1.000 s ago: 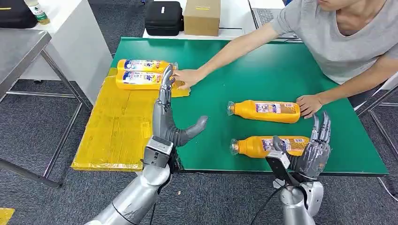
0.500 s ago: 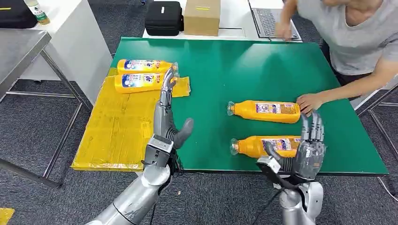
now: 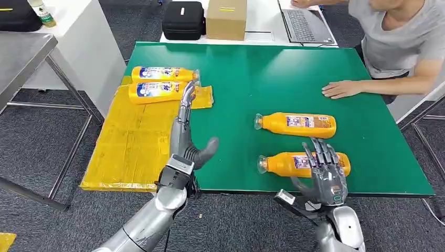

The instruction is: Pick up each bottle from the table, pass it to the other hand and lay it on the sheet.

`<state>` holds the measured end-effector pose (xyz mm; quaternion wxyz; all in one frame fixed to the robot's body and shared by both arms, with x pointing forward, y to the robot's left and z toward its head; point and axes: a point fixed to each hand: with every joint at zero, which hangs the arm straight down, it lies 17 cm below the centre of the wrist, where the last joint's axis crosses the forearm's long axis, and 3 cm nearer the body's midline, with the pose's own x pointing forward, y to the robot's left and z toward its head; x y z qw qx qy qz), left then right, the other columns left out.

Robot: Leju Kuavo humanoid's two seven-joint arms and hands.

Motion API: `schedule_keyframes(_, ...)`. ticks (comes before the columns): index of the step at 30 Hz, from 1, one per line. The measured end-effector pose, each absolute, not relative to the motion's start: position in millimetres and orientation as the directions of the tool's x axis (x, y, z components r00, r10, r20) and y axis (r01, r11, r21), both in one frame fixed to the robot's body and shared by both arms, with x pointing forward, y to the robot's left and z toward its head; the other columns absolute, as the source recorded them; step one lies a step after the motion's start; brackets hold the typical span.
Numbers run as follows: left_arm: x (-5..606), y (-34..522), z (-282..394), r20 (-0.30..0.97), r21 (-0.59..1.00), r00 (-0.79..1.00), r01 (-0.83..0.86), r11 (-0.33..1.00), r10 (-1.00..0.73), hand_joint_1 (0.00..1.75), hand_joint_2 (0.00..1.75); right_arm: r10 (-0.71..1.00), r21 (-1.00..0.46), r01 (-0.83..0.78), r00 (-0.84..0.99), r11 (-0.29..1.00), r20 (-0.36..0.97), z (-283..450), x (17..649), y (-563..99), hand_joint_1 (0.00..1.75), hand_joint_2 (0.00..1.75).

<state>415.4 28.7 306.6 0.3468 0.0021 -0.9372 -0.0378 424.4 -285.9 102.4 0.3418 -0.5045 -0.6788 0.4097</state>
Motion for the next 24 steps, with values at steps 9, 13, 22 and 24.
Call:
schedule_keyframes(9, 415.3, 25.5, 299.1, 0.656, 0.094, -0.754, 0.035, 0.995, -0.036, 0.00, 1.75, 0.975, -0.936, 0.330, -0.216, 0.122, 0.050, 70.7, 423.7, -313.9, 0.00, 1.75)
schedule_keyframes(13, 416.1, 23.7, 297.6, 0.657, 0.102, -0.753, 0.037, 0.994, -0.039, 0.00, 1.75, 0.981, -0.944, 0.306, -0.184, 0.121, 0.066, 60.7, 424.0, -327.8, 0.00, 1.75)
schedule_keyframes(22, 416.8, 20.4, 299.5, 0.645, 0.121, -0.762, 0.032, 0.992, -0.054, 0.00, 1.75, 0.984, -0.956, 0.276, -0.169, 0.100, 0.054, 50.7, 424.5, -333.2, 0.00, 1.75)
schedule_keyframes(24, 416.2, 19.1, 300.4, 0.641, 0.125, -0.765, 0.034, 0.992, -0.055, 0.00, 1.75, 0.985, -0.958, 0.271, -0.166, 0.090, 0.045, 49.6, 425.2, -334.1, 0.00, 1.75)
